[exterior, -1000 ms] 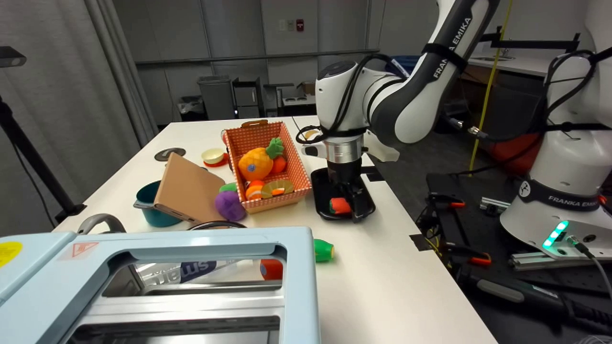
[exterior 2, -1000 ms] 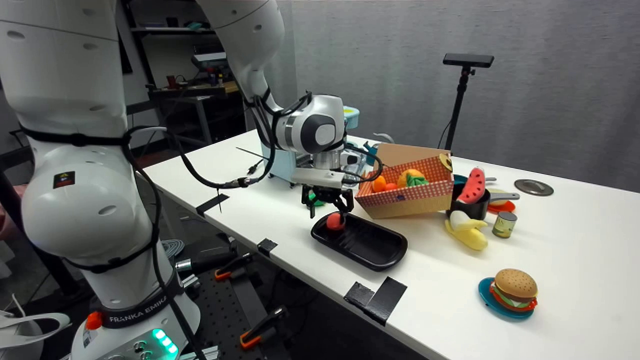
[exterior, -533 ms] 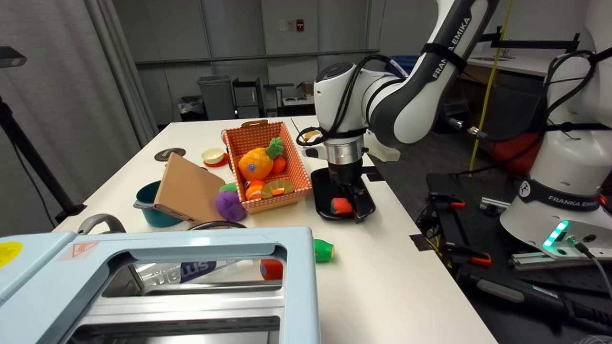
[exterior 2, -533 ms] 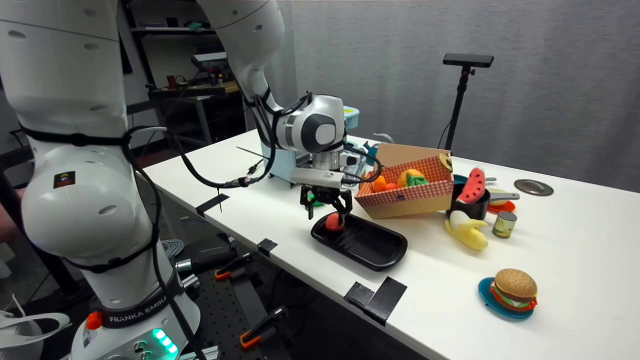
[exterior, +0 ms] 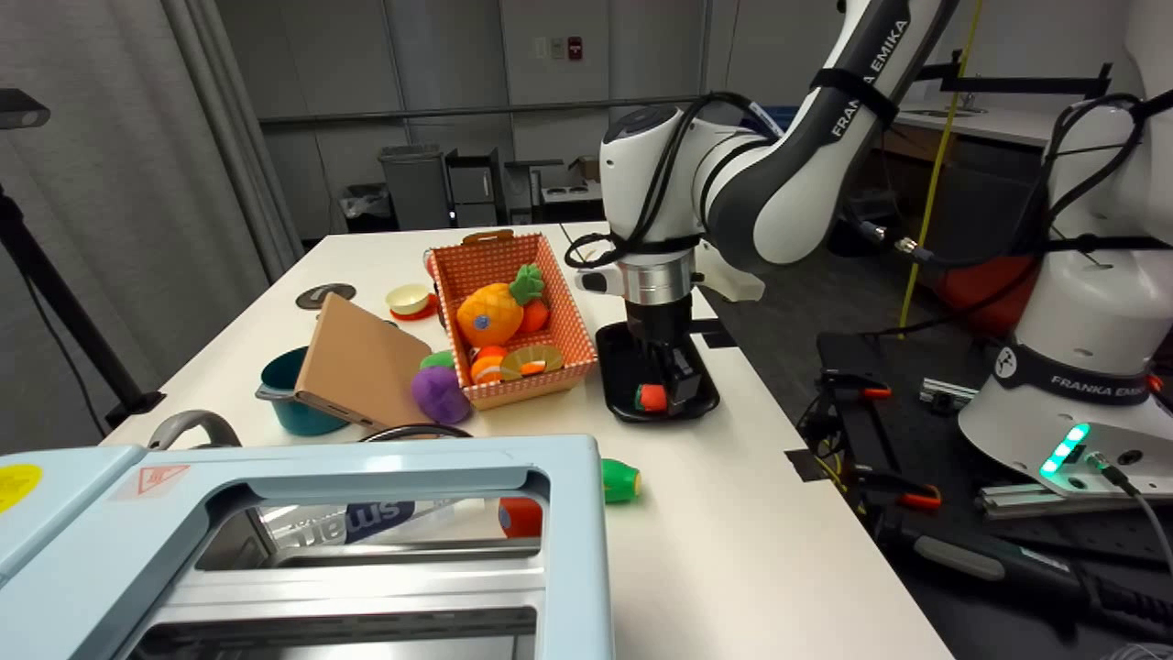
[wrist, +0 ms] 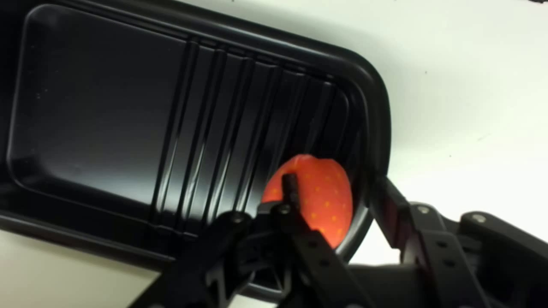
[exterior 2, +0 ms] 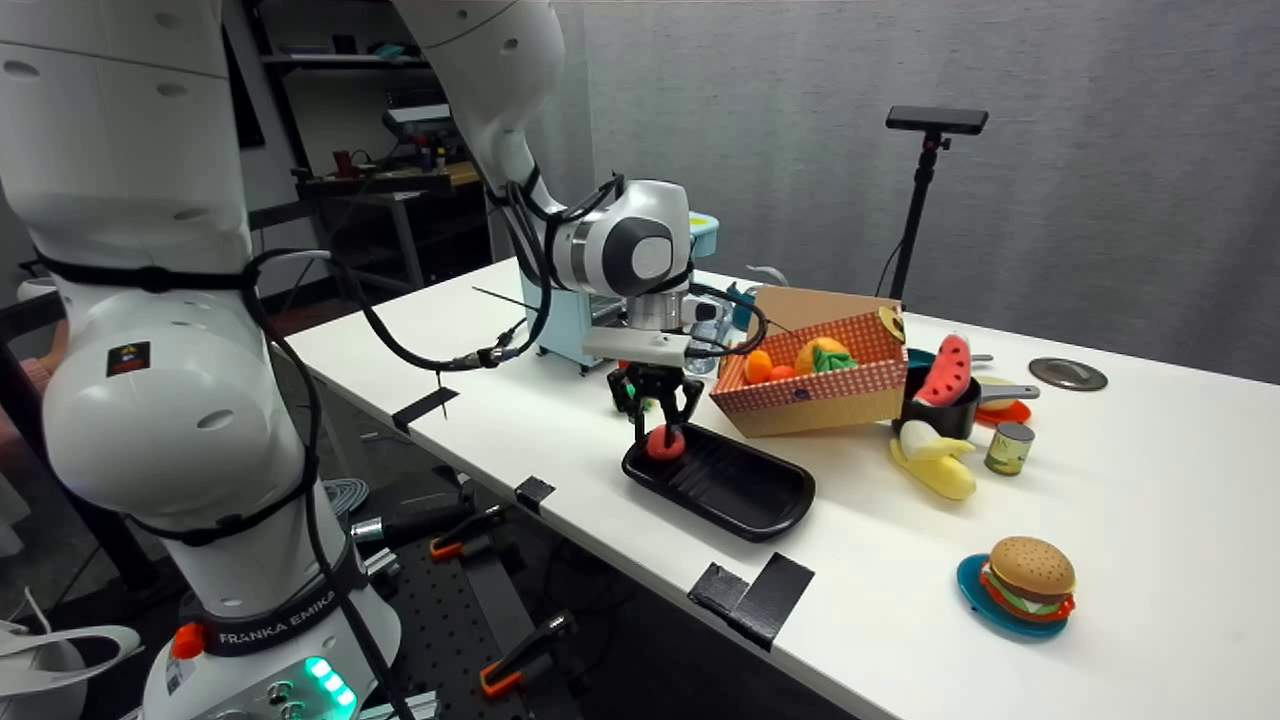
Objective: Move the peach plush toy from the oven tray to the box
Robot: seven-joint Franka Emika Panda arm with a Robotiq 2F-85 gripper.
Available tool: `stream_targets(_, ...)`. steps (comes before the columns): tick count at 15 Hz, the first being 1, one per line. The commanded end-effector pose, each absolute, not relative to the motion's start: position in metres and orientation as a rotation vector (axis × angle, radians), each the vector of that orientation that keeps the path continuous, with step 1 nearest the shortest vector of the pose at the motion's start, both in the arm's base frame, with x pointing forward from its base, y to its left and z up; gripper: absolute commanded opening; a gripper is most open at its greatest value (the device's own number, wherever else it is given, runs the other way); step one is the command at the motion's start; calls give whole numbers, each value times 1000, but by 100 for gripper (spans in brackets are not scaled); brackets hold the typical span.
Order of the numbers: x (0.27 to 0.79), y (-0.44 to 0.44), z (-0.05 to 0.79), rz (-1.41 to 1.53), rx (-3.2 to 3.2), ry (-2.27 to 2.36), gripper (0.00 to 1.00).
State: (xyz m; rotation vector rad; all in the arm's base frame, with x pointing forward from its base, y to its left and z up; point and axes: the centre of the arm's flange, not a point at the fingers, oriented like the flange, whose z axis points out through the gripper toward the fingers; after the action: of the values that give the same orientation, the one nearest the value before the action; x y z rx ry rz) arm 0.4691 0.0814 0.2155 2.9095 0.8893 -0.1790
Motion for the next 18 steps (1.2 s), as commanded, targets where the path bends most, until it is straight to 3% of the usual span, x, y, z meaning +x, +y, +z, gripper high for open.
stream_targets(1,472,74,230,-151,2913,881,16)
stream_targets(2,473,72,232,-141,2914,868,6)
stream_targets(4,476,67,236,-130,2920,848,0)
stream_targets(18,501,71,323,101,2941,632,2)
